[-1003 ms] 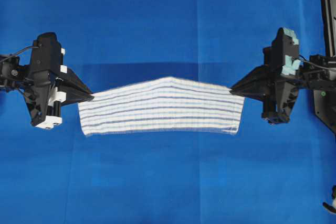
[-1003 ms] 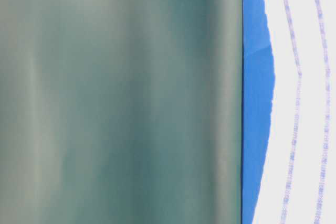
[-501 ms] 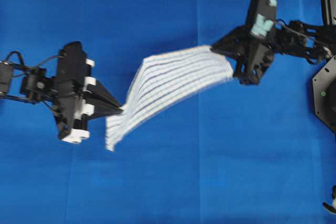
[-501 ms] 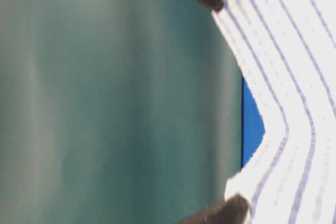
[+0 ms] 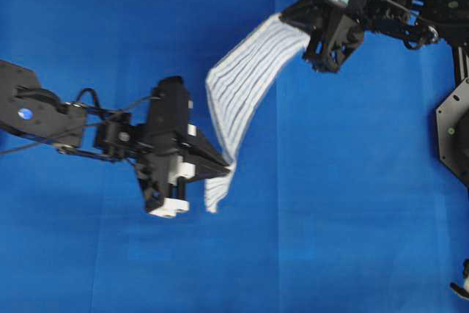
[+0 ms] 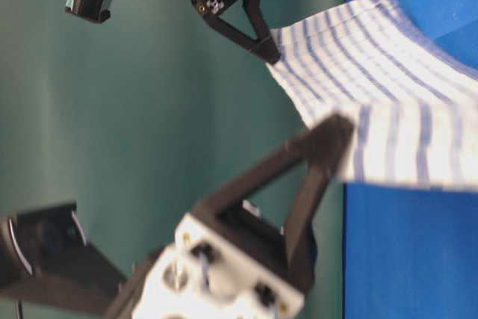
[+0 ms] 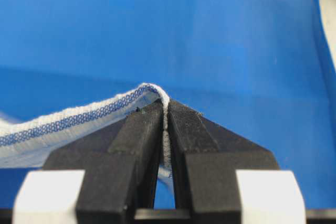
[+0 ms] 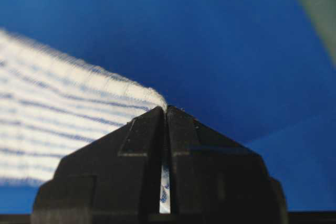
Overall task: Fold the blue towel.
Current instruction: 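Lift the strip and rotate it to lie vertically, right gripper moving up, then release the strip and pull both grippers back, then move both grippers to the strip's top corners and grasp them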
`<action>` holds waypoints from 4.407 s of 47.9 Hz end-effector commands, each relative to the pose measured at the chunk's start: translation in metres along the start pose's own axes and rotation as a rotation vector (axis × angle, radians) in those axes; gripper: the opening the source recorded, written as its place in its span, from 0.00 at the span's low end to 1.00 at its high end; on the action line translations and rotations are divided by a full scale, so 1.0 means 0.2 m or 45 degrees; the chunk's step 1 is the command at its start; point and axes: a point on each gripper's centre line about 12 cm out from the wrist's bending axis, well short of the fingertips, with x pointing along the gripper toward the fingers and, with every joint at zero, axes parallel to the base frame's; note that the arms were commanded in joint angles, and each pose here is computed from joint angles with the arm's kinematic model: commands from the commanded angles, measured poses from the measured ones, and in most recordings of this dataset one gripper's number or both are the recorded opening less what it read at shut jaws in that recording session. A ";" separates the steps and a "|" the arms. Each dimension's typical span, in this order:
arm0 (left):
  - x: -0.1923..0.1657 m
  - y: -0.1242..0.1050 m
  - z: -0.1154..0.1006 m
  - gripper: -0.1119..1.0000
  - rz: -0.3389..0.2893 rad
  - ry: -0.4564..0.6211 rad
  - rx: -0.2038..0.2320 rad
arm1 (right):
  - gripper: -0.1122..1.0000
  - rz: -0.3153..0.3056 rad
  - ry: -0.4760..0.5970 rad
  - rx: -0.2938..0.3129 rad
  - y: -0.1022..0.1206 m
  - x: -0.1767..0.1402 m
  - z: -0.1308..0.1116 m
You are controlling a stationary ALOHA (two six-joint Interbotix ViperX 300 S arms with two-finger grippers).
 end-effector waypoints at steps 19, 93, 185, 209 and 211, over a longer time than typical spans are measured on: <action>0.20 -0.09 0.20 0.12 -0.058 -0.168 0.031 | 0.11 -0.114 -0.117 0.025 -0.18 0.03 0.17; 0.18 -0.11 -0.09 0.12 -0.115 -0.197 -0.001 | 0.11 -0.068 0.054 -0.100 -0.12 0.49 0.23; -0.51 0.66 -0.02 0.81 0.426 -0.117 0.069 | 0.89 0.073 0.046 0.002 0.10 -0.10 -0.11; -0.42 0.78 -0.01 0.81 0.481 -0.095 0.055 | 0.89 0.012 0.006 0.042 0.02 -0.01 -0.07; -0.40 0.82 -0.02 0.81 0.501 -0.088 0.044 | 0.89 -0.008 0.009 0.054 -0.01 0.02 -0.06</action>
